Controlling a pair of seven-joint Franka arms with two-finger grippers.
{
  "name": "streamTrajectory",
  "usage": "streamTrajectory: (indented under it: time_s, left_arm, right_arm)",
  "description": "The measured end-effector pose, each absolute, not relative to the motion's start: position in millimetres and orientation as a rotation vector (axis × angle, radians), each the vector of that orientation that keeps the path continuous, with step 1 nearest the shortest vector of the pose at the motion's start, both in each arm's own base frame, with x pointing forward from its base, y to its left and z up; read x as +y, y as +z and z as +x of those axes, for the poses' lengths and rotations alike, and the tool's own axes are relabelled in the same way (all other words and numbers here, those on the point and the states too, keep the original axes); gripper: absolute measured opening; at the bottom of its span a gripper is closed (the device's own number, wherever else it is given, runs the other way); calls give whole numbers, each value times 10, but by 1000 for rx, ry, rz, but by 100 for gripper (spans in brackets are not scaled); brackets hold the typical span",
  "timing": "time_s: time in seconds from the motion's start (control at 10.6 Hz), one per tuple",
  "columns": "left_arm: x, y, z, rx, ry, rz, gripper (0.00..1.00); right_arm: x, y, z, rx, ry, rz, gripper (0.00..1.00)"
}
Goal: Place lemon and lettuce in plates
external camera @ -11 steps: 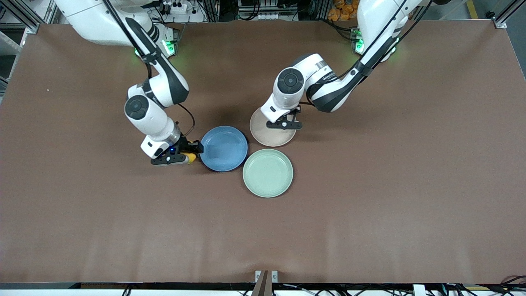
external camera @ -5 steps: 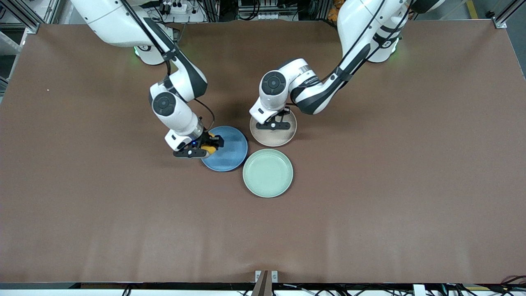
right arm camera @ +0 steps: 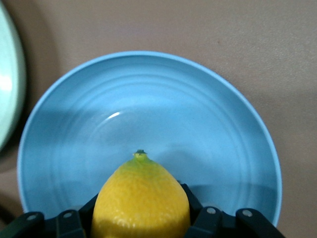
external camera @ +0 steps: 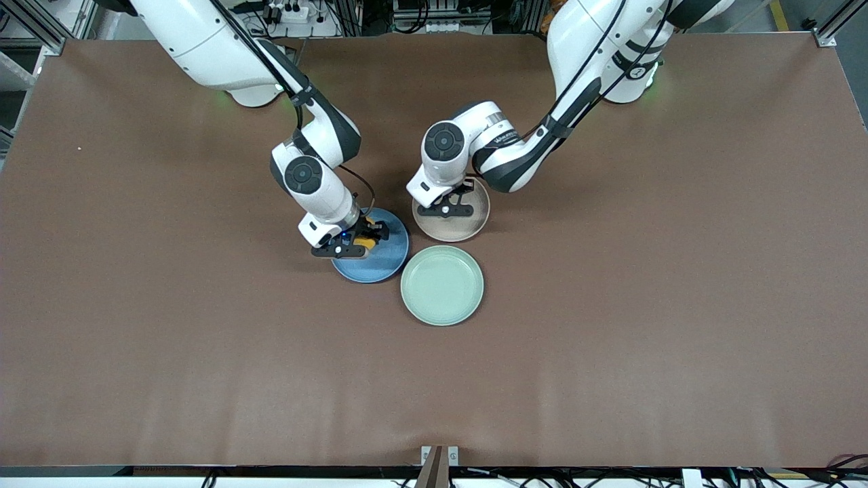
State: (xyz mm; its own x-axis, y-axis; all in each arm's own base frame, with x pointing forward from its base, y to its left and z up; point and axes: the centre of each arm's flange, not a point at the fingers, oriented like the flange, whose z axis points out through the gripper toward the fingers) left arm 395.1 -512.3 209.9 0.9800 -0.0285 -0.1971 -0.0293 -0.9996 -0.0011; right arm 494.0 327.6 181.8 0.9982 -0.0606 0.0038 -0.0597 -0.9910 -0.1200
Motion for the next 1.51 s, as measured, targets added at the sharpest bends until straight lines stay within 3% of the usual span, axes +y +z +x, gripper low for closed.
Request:
streamTrajectory:
  time_s: [0.38,0.56,0.66,0.75,1.13,1.51]
  left_arm:
    - [-5154,2094,3914,75,293,-3116,82]
    - [-5151,2129,3972,65,281,-3123,100]
    - [-5131,2160,4037,51,268,-3128,100]
    - [-5078,2192,4139,27,248,-3130,100]
    - [-4696,2340,4802,-128,121,-3129,100]
    - [-4048,2374,5461,-76,36,-3102,100]
  right_arm:
    - [3304,1746,4941,110,-18,-3045,59]
    - [3308,1761,4965,123,-24,-3042,77]
    - [3303,1781,4997,130,-28,-3043,94]
    - [3287,1803,5038,139,-14,-3057,100]
    - [3280,2166,5353,188,79,-3143,100]
    - [2860,2913,5699,123,159,-3155,100]
